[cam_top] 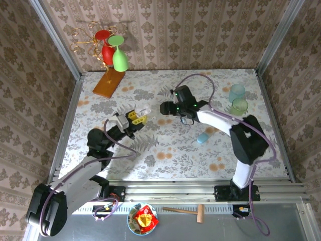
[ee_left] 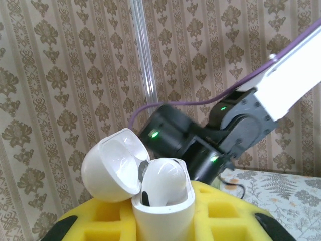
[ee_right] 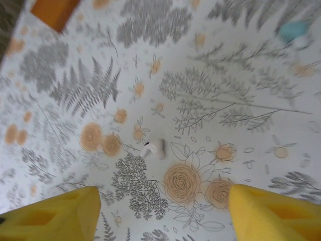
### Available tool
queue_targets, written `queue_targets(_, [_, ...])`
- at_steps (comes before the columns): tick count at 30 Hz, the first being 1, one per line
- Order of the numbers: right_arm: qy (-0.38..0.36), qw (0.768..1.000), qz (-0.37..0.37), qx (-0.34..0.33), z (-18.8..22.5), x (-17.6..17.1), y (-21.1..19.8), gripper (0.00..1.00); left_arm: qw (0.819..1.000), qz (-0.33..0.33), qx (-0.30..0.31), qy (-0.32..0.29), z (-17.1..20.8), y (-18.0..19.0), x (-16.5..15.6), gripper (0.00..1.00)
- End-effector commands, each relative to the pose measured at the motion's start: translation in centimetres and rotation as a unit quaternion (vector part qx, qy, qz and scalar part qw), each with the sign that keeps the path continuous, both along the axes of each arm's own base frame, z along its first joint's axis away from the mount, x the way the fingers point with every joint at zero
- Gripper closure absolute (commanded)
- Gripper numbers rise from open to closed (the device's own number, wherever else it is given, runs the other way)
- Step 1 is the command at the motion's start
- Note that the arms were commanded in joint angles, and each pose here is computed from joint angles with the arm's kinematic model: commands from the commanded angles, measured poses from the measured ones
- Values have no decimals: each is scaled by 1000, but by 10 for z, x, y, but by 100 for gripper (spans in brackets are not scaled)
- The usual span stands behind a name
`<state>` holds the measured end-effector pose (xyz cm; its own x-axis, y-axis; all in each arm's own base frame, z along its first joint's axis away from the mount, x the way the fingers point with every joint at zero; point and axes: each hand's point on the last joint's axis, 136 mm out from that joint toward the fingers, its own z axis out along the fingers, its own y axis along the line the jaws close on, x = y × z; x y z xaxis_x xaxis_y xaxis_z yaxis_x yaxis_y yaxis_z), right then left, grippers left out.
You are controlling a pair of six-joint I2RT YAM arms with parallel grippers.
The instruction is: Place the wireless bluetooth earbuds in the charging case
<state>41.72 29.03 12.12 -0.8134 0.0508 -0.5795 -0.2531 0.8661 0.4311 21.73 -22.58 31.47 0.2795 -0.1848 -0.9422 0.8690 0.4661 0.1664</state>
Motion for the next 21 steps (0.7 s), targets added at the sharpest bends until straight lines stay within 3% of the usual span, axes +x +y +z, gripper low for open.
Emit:
queue_targets(1, [56, 998, 17, -6, -21, -6, 25, 42, 1000, 7, 14, -3, -6, -2, 0, 100])
queue_targets(6, [84, 996, 34, -22, -50, 5, 44, 53, 1000, 4, 18, -2, -10, -3, -1, 100])
queue_targets(21, [128, 989, 61, -38, -97, 16, 62, 63, 1000, 6, 22, -1, -17, -4, -1, 100])
